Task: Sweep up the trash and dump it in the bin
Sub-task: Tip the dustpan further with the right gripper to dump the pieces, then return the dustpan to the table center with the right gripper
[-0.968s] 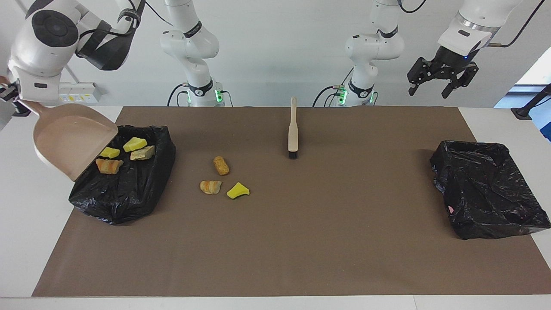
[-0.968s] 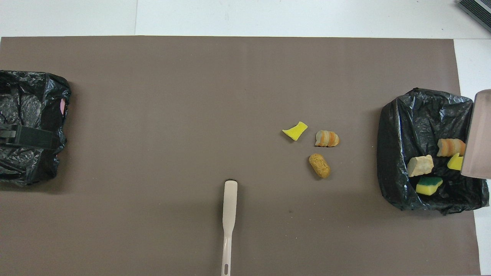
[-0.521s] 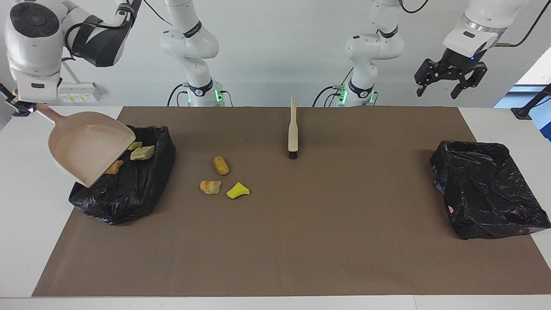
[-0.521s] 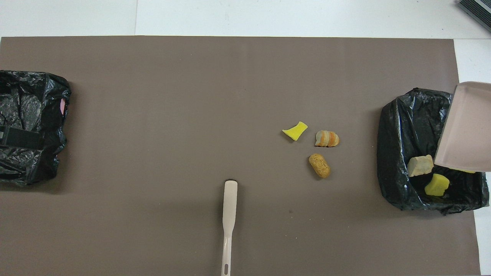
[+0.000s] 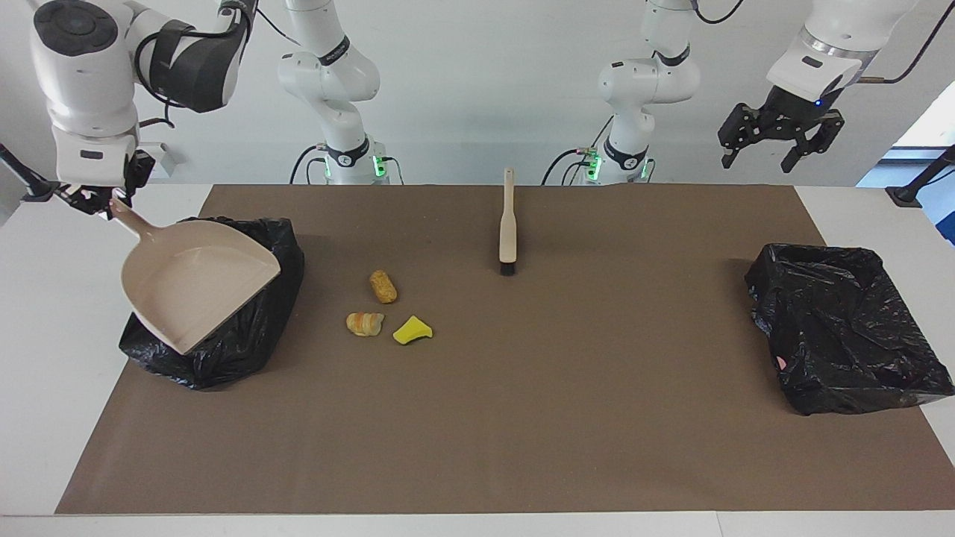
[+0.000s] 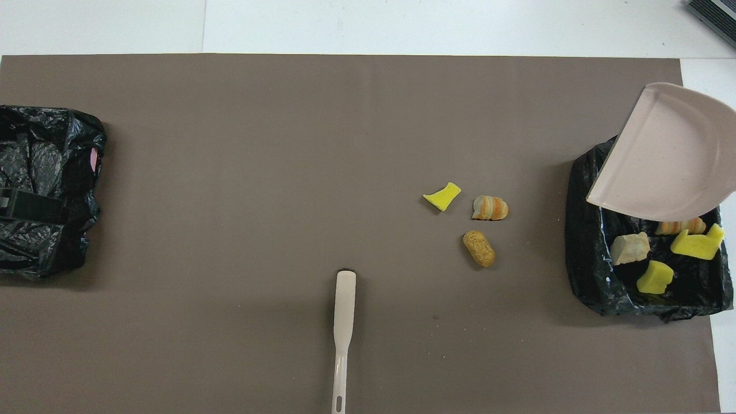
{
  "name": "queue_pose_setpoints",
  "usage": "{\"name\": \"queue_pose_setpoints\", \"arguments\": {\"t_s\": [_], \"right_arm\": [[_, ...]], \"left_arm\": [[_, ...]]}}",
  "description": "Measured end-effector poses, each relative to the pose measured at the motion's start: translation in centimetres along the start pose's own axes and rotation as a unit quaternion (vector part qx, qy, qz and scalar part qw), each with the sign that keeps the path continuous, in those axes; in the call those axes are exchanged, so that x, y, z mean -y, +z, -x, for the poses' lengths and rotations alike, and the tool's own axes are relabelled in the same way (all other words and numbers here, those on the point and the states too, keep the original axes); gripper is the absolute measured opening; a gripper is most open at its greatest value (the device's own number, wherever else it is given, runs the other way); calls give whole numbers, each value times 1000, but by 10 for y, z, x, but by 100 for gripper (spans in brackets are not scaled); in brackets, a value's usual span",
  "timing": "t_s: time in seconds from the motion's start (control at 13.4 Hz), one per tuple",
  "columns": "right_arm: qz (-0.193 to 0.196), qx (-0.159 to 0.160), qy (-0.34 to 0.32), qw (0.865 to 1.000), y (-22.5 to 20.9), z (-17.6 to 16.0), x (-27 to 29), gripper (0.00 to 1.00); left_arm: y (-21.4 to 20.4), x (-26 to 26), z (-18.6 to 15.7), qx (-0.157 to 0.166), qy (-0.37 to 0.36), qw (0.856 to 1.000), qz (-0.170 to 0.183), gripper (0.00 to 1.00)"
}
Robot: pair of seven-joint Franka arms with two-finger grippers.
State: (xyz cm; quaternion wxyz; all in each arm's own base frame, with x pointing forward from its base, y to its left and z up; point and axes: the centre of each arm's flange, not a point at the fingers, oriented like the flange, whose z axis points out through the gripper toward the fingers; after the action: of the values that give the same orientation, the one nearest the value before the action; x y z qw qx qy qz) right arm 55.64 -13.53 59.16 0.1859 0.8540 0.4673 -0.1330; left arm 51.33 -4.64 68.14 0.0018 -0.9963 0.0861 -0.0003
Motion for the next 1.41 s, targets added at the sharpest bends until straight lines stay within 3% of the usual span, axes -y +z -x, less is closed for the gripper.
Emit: {"name": "queue_pose_setpoints", "arguments": {"t_s": [0.22,0.37,0.6,0.82,1.04,1.27,1.41], "right_arm": [[-12,-21,60,998,-20,-47,23,32],[-24,-32,117,992,-44,-100,57,32],[-70,-64,216,972,-76,-191,123,32],[-126,-60,324,936,-83,-271,186,32],[-196,-61,434,877,-88,-353,240,32],[-230,-80,480,843,-90,-416,280,32],[-240,-91,496,830,-82,-454,306,32]], "left_arm": [[0,-1,-3,-1,2,1000,0,100],[-1,3,-4,-2,-1,1000,1,100],[-1,10,-5,-3,-6,1000,2,100],[0,12,-14,-4,-6,1000,2,100],[2,13,-26,-4,-6,1000,2,100],[-4,13,-25,-11,-6,1000,2,100],[-10,13,-23,-16,-6,1000,1,100]]}}
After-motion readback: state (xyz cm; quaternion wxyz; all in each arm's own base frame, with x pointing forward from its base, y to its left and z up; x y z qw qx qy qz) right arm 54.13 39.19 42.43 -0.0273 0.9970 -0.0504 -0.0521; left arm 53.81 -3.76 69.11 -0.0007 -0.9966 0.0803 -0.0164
